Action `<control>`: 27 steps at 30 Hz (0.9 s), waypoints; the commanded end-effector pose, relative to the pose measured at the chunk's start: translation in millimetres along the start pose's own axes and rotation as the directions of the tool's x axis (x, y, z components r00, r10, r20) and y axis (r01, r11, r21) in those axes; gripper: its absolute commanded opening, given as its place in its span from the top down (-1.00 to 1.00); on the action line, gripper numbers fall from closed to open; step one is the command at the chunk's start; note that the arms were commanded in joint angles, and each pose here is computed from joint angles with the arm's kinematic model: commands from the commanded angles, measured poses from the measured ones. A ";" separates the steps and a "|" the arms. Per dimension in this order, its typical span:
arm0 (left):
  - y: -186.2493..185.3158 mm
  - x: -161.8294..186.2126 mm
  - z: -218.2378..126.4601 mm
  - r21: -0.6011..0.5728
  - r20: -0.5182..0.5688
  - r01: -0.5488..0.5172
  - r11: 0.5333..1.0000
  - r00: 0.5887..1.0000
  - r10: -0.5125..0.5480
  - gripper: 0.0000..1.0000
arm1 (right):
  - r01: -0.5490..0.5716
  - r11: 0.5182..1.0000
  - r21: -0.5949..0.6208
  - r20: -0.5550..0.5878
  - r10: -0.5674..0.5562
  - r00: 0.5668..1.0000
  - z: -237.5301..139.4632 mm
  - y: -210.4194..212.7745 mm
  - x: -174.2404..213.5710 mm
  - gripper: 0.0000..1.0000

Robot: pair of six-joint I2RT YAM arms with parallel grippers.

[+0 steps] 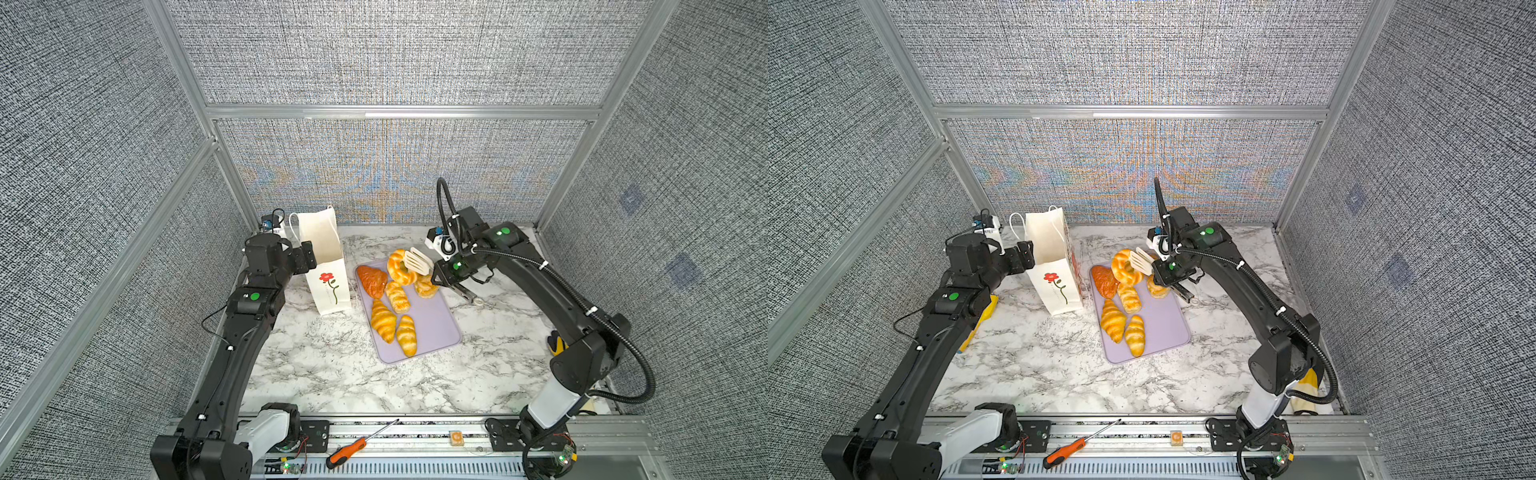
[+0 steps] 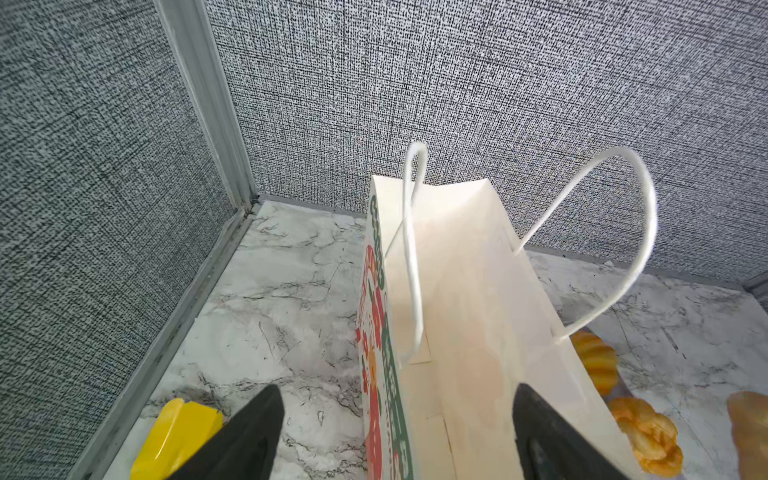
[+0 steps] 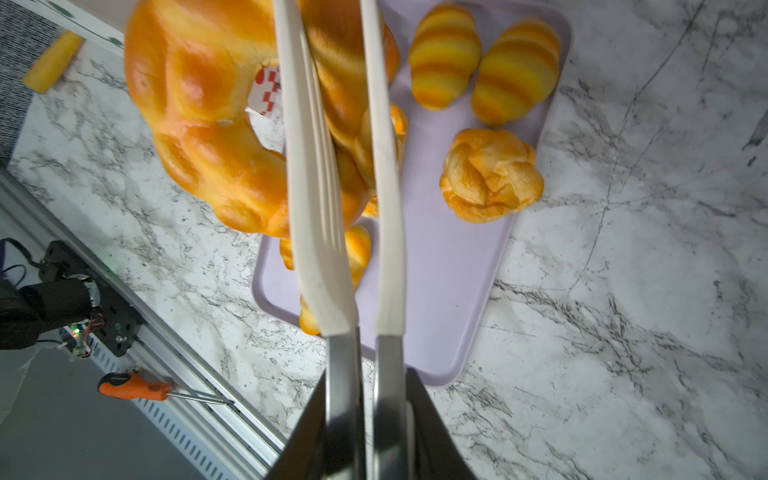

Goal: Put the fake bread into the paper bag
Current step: 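Lift the ring bread with the tongs toward the paper bag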

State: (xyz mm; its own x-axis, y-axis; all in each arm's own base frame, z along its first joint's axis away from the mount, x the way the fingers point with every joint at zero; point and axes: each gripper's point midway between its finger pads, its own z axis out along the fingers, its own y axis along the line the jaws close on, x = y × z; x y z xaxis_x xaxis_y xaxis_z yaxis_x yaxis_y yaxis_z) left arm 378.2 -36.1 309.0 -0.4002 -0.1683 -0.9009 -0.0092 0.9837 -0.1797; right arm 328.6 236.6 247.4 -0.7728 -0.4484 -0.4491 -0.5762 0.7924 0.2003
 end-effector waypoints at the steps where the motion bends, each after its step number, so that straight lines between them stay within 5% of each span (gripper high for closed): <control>1: -7.8 -6.9 6.0 0.057 0.015 0.015 0.998 1.000 -0.016 -0.55 | 0.029 0.998 -0.050 0.062 -0.026 0.998 -7.5 17.2 -19.6 0.47; 27: -16.9 22.6 22.6 0.123 -0.099 0.022 0.992 0.995 -0.010 0.37 | 0.172 0.963 -0.206 0.292 -0.107 0.951 -12.6 107.1 -104.5 0.47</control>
State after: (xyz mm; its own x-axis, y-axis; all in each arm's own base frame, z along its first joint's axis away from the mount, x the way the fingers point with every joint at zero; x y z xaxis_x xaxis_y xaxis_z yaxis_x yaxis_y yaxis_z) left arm 392.6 -53.3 280.5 -0.4881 -0.1655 -0.8570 0.0726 0.9708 -0.2288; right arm 343.1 348.0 311.5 -0.6255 -0.4202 -0.6574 -0.7206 0.6342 0.2803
